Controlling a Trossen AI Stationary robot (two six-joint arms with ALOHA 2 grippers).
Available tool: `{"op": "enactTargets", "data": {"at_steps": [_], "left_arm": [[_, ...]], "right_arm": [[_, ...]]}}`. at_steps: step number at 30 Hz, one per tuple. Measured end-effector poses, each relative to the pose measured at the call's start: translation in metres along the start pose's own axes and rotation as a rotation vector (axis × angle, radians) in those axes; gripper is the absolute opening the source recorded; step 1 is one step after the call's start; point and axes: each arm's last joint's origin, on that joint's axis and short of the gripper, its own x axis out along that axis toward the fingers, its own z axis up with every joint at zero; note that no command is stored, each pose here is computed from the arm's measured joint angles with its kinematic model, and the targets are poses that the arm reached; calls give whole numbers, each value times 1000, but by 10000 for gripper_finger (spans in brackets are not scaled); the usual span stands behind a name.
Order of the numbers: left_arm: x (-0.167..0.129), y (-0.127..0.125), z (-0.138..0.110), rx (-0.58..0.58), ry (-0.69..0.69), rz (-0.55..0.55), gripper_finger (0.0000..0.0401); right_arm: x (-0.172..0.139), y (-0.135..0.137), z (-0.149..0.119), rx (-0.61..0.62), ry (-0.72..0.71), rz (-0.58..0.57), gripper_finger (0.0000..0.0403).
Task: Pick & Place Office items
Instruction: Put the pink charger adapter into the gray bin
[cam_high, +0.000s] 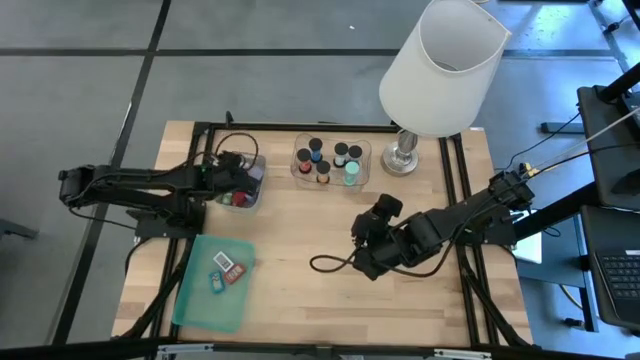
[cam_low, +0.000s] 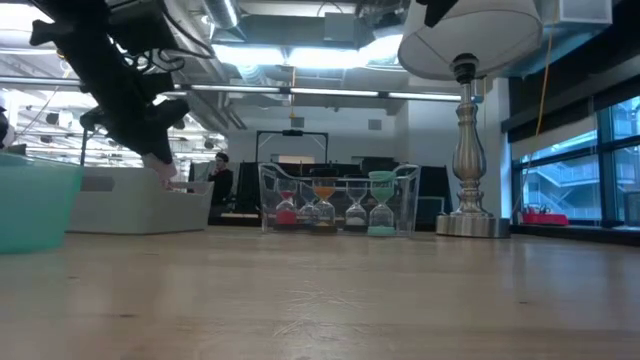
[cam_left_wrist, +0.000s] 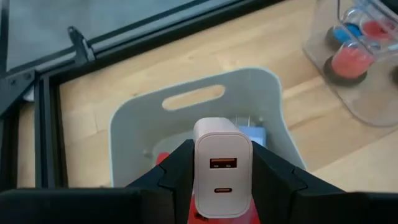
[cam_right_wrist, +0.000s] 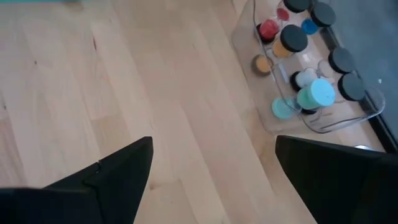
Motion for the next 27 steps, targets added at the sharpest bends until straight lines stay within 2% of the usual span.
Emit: {"op": "enactTargets", "data": {"at_steps": [12,19,27], "left_arm": [[0,1,-1,1,-8,19,127],[0,1,-1,1,-14,23,129],[0,-1,-1,-5,6,-7,187]], "right_arm": [[0,-2,4,33,-103,-92,341],[0,-1,6,43,-122,-89,341],[0,-1,6,42,-122,-89,341]]}}
